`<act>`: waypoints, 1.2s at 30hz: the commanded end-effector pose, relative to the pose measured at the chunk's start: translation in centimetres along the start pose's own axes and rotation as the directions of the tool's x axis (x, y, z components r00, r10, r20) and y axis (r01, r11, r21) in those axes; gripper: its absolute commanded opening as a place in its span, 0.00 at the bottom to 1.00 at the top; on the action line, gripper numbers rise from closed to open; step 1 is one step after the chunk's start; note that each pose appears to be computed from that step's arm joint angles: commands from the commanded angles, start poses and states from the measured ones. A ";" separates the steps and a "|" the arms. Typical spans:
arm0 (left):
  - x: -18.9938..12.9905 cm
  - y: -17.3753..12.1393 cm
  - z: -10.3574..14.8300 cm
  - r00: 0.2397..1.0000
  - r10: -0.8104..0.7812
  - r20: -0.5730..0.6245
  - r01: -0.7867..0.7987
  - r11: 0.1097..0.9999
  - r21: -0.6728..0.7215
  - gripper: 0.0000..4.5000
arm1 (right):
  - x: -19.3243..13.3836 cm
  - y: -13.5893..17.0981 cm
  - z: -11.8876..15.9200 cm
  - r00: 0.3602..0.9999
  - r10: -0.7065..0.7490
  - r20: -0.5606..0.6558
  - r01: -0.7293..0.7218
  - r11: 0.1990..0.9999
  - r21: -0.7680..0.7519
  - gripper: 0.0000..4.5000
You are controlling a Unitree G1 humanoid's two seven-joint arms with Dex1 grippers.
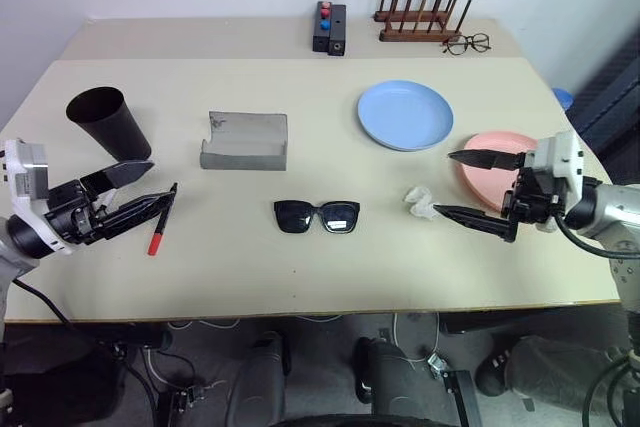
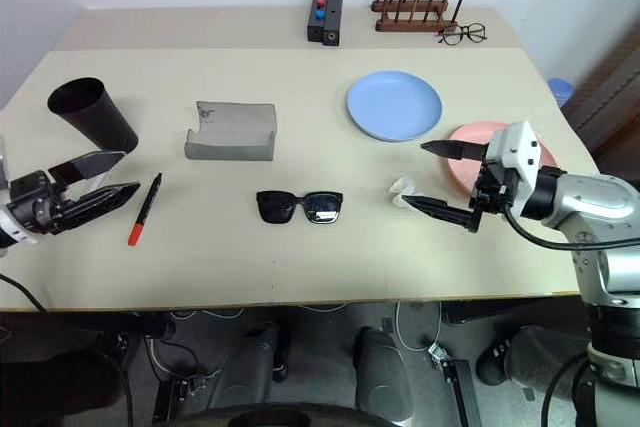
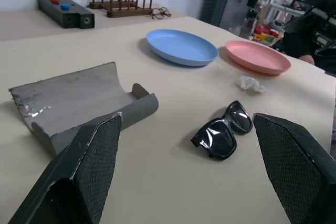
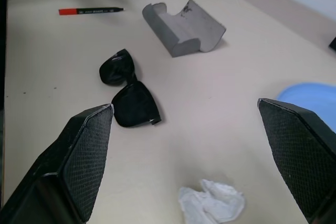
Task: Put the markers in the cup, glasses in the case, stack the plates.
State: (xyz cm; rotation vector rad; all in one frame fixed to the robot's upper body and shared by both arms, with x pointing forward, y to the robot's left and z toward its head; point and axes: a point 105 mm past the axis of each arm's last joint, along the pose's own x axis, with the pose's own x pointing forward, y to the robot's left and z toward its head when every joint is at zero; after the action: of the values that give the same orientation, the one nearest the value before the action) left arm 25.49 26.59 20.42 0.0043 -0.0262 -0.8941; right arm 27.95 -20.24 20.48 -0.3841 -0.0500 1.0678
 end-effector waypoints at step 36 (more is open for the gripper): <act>-8.2 10.5 -1.6 0.602 0.715 -0.355 -0.755 0.655 0.039 0.92 | 11.7 2.2 5.4 0.936 0.130 0.326 -0.121 0.992 -0.046 1.00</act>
State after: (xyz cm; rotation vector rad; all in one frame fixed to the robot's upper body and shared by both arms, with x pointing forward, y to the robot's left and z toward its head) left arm 28.39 38.72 17.77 0.0207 0.3399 -0.0781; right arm 30.67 -7.76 22.02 -0.1861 -0.2830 1.2801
